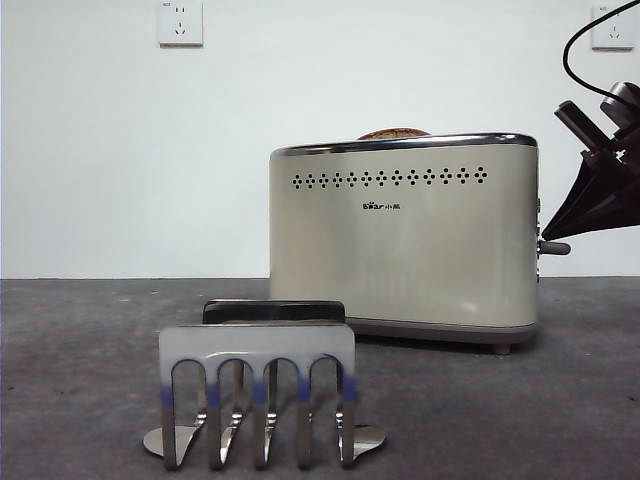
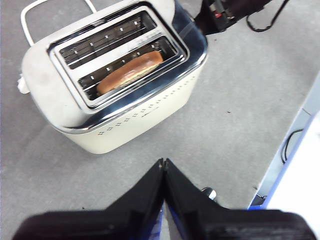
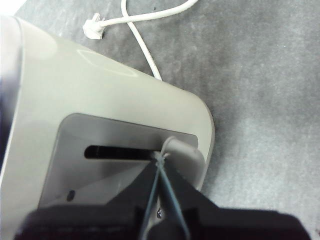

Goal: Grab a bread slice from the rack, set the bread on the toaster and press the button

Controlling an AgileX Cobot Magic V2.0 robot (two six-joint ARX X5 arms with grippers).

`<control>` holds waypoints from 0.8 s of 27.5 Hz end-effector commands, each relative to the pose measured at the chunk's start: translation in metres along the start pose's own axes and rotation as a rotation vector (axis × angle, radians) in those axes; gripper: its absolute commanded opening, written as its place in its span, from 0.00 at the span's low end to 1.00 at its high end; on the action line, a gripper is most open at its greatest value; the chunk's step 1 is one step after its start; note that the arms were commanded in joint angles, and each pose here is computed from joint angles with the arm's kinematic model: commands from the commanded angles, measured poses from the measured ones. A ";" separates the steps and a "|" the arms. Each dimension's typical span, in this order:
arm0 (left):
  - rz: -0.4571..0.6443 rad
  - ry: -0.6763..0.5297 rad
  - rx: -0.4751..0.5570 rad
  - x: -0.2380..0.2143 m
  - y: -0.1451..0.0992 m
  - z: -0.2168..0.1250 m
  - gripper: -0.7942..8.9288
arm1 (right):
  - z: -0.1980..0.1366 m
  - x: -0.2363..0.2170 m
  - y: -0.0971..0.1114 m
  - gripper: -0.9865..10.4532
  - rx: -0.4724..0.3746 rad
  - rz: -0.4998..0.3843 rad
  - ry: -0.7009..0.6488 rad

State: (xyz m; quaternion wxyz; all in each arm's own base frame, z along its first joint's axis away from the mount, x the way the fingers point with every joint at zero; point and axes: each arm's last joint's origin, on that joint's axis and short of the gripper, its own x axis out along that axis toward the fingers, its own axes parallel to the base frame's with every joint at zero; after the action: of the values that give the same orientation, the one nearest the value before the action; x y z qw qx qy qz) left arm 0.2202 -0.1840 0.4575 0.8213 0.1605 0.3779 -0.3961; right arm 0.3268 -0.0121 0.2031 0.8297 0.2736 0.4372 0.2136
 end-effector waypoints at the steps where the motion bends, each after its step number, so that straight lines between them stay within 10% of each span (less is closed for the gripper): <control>1: -0.005 0.001 -0.007 0.000 0.000 -0.001 0.07 | -0.011 0.009 -0.012 0.08 0.030 -0.052 0.060; 22: -0.005 0.000 -0.006 0.000 -0.001 -0.001 0.07 | -0.021 0.025 -0.028 0.08 0.058 -0.112 0.137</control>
State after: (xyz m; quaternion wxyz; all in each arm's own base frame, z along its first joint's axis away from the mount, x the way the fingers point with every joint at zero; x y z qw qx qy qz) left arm 0.2199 -0.1837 0.4578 0.8215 0.1603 0.3774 -0.3963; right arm 0.3341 -0.0135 0.1900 0.8279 0.2586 0.4528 0.2066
